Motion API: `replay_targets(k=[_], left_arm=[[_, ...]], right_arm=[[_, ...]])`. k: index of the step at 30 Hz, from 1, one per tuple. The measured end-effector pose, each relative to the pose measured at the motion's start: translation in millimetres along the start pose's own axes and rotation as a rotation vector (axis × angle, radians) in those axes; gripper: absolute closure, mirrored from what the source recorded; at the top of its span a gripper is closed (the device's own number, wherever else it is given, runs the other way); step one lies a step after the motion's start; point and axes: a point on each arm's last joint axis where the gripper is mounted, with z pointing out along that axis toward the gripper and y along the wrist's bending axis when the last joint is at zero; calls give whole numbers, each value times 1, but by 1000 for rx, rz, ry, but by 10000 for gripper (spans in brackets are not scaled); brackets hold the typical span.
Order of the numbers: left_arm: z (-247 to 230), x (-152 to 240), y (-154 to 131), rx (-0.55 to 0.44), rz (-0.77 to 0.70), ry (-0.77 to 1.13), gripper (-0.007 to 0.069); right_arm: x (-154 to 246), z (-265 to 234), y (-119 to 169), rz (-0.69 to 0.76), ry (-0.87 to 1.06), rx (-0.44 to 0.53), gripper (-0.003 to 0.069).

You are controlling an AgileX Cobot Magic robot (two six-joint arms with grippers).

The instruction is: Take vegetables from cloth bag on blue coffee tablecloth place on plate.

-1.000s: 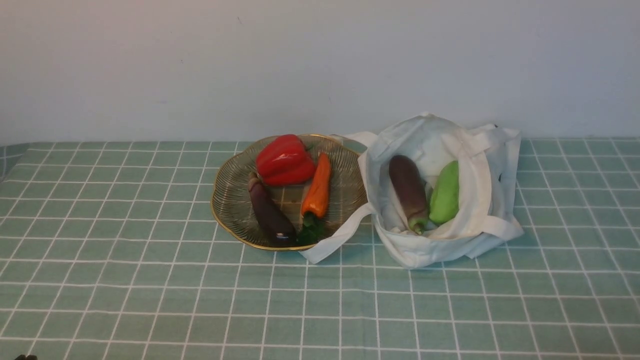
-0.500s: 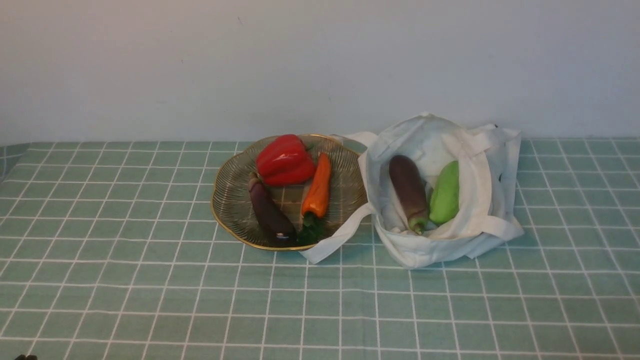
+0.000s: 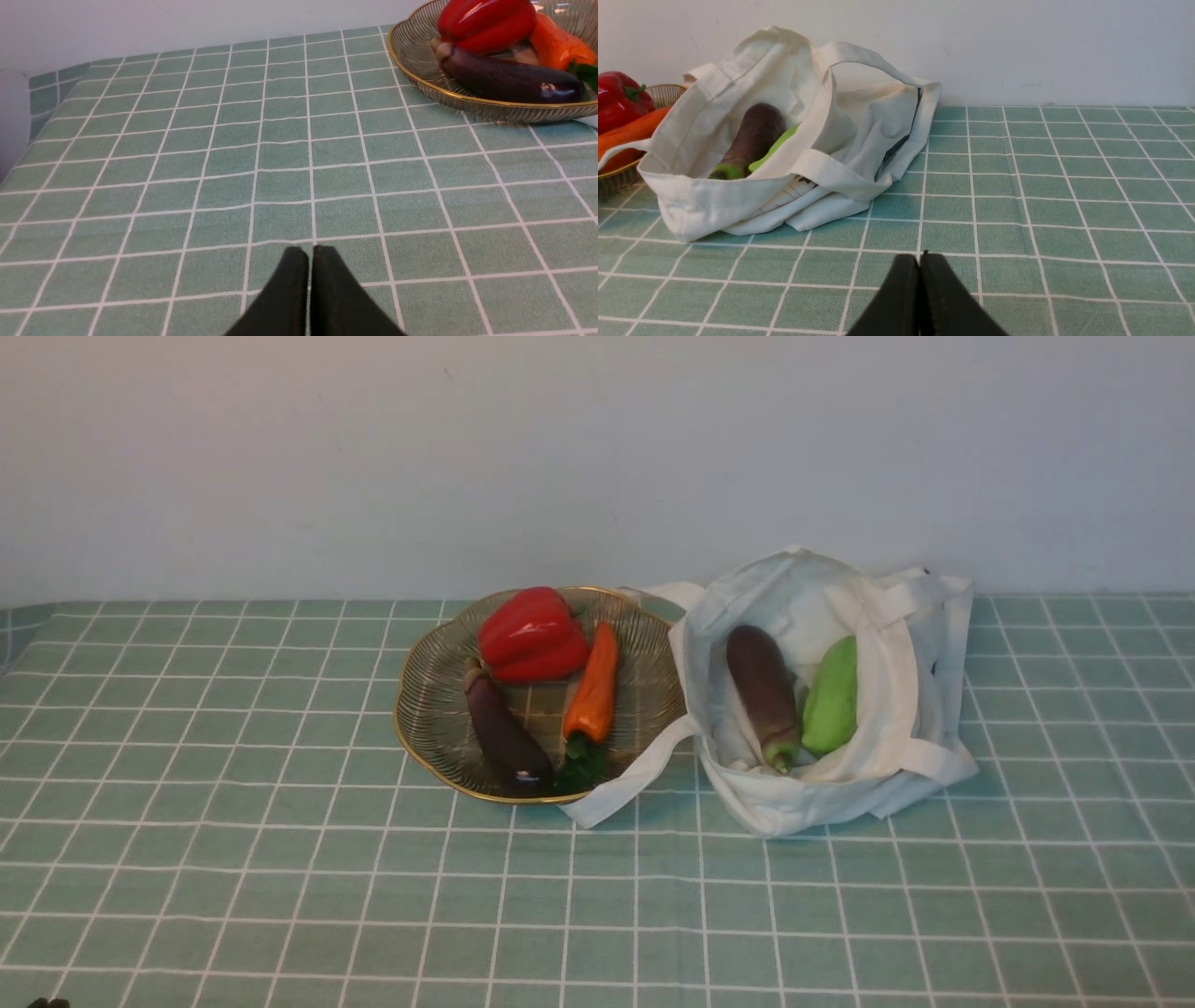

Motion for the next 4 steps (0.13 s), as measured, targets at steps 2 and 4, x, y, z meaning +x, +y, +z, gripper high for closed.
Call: replay_targets(k=[2, 4], left_arm=[[0, 0, 0, 0, 0, 0, 630], [0, 0, 0, 0, 0, 0, 630]], right_arm=[[0, 0, 0, 0, 0, 0, 674], [0, 0, 0, 0, 0, 0, 674]])
